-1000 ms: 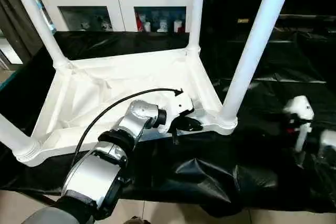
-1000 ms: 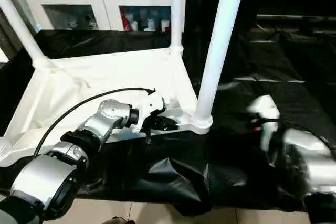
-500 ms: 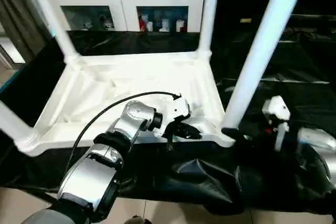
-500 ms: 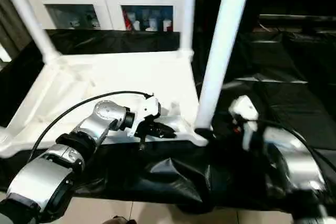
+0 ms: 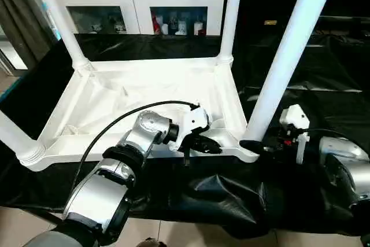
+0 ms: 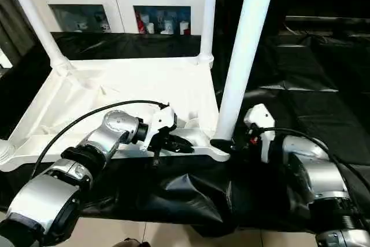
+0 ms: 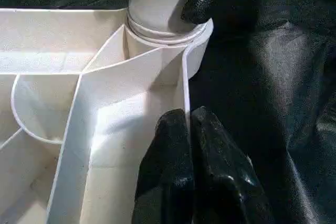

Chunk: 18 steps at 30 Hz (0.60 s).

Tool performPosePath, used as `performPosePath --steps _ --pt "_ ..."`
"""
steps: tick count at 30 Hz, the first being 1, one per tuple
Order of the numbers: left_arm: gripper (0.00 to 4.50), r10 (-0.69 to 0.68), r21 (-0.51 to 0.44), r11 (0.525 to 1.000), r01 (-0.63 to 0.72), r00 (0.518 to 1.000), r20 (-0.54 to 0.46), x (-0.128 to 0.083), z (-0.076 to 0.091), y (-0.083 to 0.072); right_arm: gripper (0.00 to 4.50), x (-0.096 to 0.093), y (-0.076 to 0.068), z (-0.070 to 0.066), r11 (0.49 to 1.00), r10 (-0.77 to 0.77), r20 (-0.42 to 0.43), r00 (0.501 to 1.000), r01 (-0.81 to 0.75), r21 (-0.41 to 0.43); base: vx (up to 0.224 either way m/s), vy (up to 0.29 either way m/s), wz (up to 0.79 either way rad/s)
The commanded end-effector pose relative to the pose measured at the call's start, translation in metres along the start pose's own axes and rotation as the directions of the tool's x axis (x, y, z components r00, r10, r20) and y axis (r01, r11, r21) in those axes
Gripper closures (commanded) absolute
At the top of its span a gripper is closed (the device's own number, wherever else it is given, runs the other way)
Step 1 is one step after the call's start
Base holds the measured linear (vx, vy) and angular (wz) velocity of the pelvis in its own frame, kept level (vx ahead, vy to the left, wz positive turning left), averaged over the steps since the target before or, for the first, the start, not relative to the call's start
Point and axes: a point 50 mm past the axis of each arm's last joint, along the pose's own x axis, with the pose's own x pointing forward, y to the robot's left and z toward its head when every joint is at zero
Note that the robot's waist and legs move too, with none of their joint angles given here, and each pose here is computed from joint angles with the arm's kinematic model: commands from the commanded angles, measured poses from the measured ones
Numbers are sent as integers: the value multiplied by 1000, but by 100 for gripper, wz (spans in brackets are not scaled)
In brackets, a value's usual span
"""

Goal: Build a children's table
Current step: Rotate leg to tighten

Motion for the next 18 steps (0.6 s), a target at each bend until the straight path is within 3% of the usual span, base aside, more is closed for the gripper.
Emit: performPosePath --steps 1,5,10,12,14,15,16,18 --pt "450 -13 28 1000 13 1000 20 0 6 0 216 6 2 -2 1000 18 -6 1000 -18 13 0 0 0" --pt "450 80 1 997 -80 997 23 1 6 6 236 14 7 -11 999 -8 -2 1000 8 53 0 0 0" --pt "450 211 -28 977 -211 977 17 7 8 12 247 30 5 -30 972 -211 -23 977 212 104 0 0 0" --pt "450 291 -51 956 -290 956 17 15 13 16 250 45 6 -41 920 -355 -44 934 357 164 0 0 0" --pt "450 328 -66 943 -326 944 19 19 16 18 250 52 6 -44 887 -418 -55 907 420 193 0 0 0" --pt "450 363 -79 929 -360 932 20 23 19 19 250 58 4 -45 845 -485 -73 872 488 221 0 0 0" --pt "450 363 -79 929 -360 932 20 23 19 19 251 58 4 -45 845 -485 -73 872 488 221 0 0 0" --pt "450 395 -90 916 -391 918 28 29 24 20 251 70 2 -44 768 -573 -85 815 570 292 0 0 0"
